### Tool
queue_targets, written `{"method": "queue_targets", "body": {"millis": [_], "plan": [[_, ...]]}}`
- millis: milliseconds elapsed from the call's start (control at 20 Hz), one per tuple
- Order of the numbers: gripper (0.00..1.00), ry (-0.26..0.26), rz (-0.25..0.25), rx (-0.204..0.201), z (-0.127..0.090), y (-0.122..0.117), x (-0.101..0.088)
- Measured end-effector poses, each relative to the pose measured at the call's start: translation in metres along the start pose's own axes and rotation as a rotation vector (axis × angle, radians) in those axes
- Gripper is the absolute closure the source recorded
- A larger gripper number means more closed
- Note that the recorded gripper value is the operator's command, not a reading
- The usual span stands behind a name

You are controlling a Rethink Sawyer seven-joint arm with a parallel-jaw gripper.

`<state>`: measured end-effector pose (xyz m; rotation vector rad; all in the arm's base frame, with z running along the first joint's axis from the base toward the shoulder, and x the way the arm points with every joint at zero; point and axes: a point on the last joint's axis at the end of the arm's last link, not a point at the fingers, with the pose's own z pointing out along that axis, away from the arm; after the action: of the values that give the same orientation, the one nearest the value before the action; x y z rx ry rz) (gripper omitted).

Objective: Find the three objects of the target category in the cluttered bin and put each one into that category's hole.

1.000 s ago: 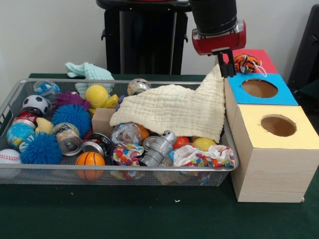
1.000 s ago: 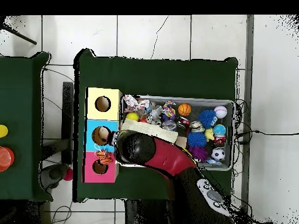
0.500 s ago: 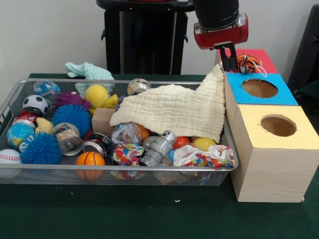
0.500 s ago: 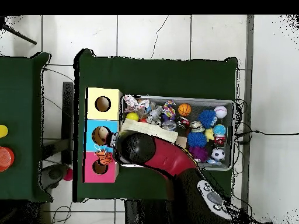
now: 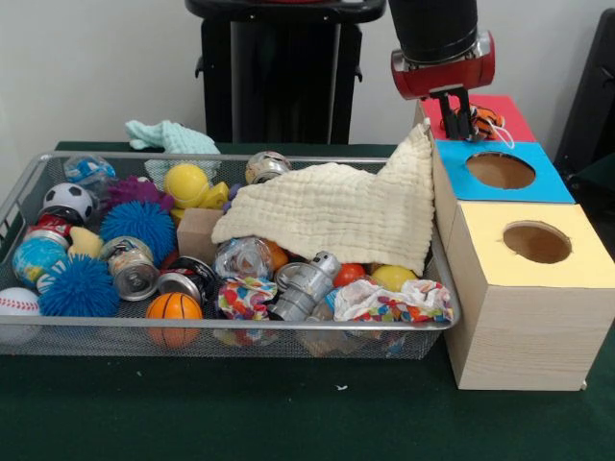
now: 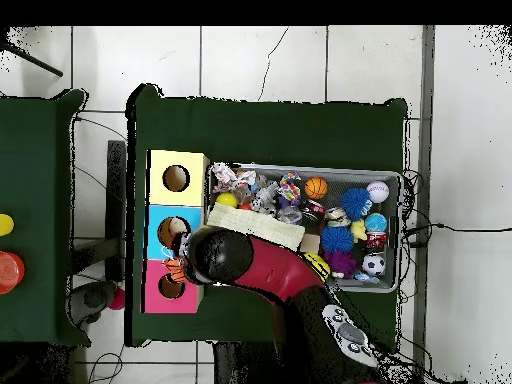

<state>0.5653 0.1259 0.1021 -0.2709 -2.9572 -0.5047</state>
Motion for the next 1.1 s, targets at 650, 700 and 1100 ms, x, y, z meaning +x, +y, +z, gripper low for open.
{"method": "queue_targets", "body": {"millis": [650, 700, 1100], "plan": [[1.0, 0.041, -0.02, 0.02, 0.03, 0.012, 0.014], [1.0, 0.04, -0.02, 0.022, 0.03, 0.012, 0.014], [1.0, 0.039, -0.02, 0.025, 0.03, 0.012, 0.014]]}}
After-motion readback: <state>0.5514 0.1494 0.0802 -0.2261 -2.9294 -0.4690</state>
